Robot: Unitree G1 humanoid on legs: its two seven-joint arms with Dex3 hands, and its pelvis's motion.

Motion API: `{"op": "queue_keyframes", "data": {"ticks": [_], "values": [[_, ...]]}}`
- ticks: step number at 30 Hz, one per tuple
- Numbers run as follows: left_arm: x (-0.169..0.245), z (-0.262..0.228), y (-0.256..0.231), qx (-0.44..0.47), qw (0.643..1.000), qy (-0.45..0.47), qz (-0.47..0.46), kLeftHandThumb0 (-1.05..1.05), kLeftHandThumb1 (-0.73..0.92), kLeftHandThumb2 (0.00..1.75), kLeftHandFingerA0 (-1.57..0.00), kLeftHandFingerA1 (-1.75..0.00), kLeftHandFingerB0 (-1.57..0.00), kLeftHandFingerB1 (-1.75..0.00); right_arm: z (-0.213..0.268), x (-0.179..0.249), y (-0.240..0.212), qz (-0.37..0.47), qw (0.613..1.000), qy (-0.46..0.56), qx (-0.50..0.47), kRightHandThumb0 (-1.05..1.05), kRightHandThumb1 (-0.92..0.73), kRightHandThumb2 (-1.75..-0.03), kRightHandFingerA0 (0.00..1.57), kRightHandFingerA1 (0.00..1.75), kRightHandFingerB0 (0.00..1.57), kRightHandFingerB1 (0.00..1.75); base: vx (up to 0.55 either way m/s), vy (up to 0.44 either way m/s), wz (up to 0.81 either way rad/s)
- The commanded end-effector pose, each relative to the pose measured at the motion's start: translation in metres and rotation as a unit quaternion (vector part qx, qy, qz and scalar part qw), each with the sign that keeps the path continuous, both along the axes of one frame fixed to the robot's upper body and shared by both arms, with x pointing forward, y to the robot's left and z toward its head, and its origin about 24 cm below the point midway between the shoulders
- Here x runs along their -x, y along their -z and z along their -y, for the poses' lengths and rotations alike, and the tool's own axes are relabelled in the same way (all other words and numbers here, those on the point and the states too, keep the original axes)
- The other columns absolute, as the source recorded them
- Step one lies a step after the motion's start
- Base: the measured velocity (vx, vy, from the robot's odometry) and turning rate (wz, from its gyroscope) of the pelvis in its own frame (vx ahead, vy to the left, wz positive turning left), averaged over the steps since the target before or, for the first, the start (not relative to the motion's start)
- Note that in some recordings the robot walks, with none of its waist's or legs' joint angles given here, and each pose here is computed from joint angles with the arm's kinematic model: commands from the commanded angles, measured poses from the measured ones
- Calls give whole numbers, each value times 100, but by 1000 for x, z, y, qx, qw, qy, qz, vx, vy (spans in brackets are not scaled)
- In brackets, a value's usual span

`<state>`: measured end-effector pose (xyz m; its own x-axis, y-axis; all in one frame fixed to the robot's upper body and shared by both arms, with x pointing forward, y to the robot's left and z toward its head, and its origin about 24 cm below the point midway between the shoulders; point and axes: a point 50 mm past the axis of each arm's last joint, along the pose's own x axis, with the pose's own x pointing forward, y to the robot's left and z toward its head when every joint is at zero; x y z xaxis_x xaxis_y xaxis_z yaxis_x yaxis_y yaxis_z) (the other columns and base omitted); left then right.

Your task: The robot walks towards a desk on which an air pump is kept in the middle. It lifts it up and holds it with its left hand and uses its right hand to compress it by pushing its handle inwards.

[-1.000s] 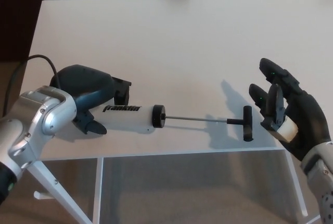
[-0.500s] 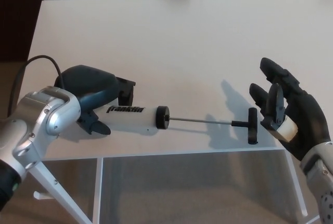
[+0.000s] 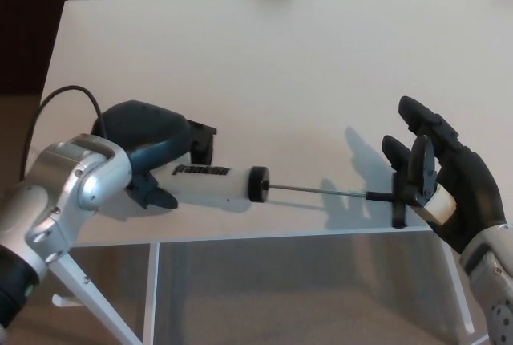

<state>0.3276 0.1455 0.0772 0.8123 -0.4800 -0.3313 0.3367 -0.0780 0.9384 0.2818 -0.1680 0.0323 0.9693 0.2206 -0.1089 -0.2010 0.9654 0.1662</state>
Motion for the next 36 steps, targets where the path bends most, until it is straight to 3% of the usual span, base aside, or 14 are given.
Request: {"op": "queue_keyframes", "data": {"ticks": [1,3,4,14,16,17,22,23,26,29,30,33,35,36], "values": [[2,15,-10,27,999,22,18,-30,64,85,-96,-138,-64,-117,1,2,2,7,1000,4,3,-85,-82,-115,0,17,0,14,0,0,0],[2,19,-12,32,999,24,22,-30,64,84,-96,-139,-64,-118,1,3,3,6,1000,3,3,-84,-81,-115,0,17,0,15,0,0,0],[2,20,-12,34,999,22,23,-11,81,58,-66,-168,-55,-128,0,3,3,6,1000,3,2,-82,-79,-115,0,20,0,17,0,0,0],[2,30,-11,28,999,32,30,-15,76,57,-70,-167,-56,-131,0,2,1,13,1000,4,-3,-81,-77,-114,0,22,1,20,0,0,0],[1,33,-11,27,999,32,26,-16,76,55,-69,-169,-56,-117,2,2,0,13,1000,6,-6,-81,-76,-114,0,22,1,20,0,0,0],[1,37,-12,34,999,33,27,-16,72,58,-69,-165,-72,-80,1,2,0,14,1000,9,-13,-78,-73,-112,0,25,3,23,0,0,0],[3,49,-16,53,997,41,32,-18,71,59,-70,-161,-77,-68,0,2,0,16,999,14,-24,-81,-76,-114,0,22,1,20,0,0,0],[4,56,-17,59,997,42,29,-22,73,63,-80,-134,-76,-48,-1,2,0,17,999,18,-33,-80,-75,-113,0,23,4,21,0,0,0],[4,67,-19,73,996,44,31,-28,73,65,-75,-156,-77,-60,-3,1,-3,21,998,26,-51,-84,-77,-113,0,22,4,20,0,0,0],[6,80,-19,80,995,54,39,-34,73,65,-77,-157,-67,-49,-4,1,-6,27,997,41,-65,-88,-79,-111,4,23,10,19,0,0,0],[6,85,-20,81,995,52,35,-36,61,95,-94,-121,-58,-61,-4,0,-7,30,995,50,-77,-88,-77,-109,6,26,10,20,0,0,0],[7,97,-20,85,995,53,27,-26,76,66,-79,-145,-65,-45,-5,0,-9,30,991,72,-111,-88,-74,-108,8,30,10,23,0,0,0],[7,101,-21,88,994,58,27,-28,79,66,-80,-144,-67,-45,-5,0,-10,31,989,77,-122,-86,-73,-107,7,32,10,25,0,0,0],[8,106,-22,96,993,67,27,-28,87,69,-83,-120,-72,-48,-6,-1,-13,35,985,85,-144,-83,-74,-108,4,34,11,28,0,0,0]]}}
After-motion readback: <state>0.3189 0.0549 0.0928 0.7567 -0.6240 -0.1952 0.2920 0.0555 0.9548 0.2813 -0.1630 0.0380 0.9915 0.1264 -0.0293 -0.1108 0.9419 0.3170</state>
